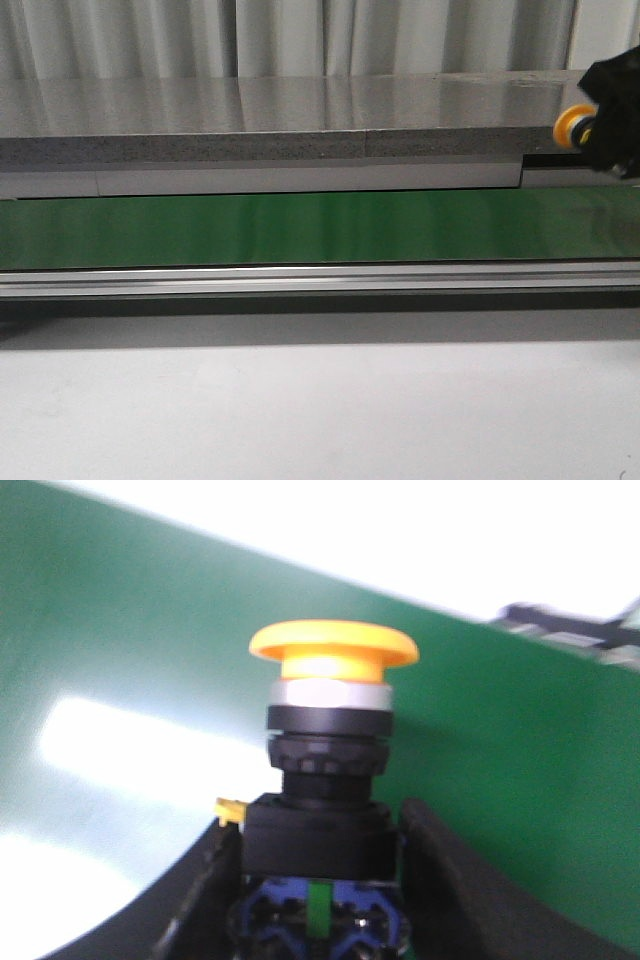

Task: Move button from left to right
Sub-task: 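Carry the button off the belt and set it on the green tray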

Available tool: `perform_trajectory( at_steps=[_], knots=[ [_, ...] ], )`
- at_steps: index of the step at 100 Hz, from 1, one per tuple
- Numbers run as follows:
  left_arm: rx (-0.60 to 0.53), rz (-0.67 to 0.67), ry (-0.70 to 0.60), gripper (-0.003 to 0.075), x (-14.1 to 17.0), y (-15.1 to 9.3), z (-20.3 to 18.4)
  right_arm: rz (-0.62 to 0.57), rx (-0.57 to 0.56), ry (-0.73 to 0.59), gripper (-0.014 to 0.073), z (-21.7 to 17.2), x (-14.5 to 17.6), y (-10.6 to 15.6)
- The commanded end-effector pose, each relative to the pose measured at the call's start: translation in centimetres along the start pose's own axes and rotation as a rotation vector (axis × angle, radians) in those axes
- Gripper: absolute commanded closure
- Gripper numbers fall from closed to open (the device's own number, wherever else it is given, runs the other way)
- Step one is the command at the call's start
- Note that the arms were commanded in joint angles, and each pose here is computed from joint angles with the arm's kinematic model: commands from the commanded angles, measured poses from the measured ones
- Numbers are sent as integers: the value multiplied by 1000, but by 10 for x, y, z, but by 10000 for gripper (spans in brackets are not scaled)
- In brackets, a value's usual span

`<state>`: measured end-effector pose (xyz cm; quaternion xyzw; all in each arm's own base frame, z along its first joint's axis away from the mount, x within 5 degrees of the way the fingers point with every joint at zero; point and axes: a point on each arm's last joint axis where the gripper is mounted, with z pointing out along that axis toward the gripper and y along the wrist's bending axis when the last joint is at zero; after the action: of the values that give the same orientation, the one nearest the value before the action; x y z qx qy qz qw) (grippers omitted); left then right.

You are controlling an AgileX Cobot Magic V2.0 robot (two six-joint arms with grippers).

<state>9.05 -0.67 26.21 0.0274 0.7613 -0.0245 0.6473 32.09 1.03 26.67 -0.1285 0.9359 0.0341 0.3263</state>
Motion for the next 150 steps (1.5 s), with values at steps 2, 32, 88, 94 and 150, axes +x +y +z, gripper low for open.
perform_trajectory(
  at_steps=[2,32,88,94,150],
  knots=[
    [-16,-15,-90,741,-15,2,-1,32,99,-144,452,-36,-22,-28],
    [-16,-15,-90,741,-15,2,-1,210,350,-235,452,-59,-7,-117],
    [-16,-15,-90,741,-15,2,-1,359,305,25,452,14,46,-166],
    [-16,-15,-90,741,-15,2,-1,364,298,40,452,20,49,-167],
    [-16,-15,-90,741,-15,2,-1,373,299,55,31,34,55,-171]
  ],
)
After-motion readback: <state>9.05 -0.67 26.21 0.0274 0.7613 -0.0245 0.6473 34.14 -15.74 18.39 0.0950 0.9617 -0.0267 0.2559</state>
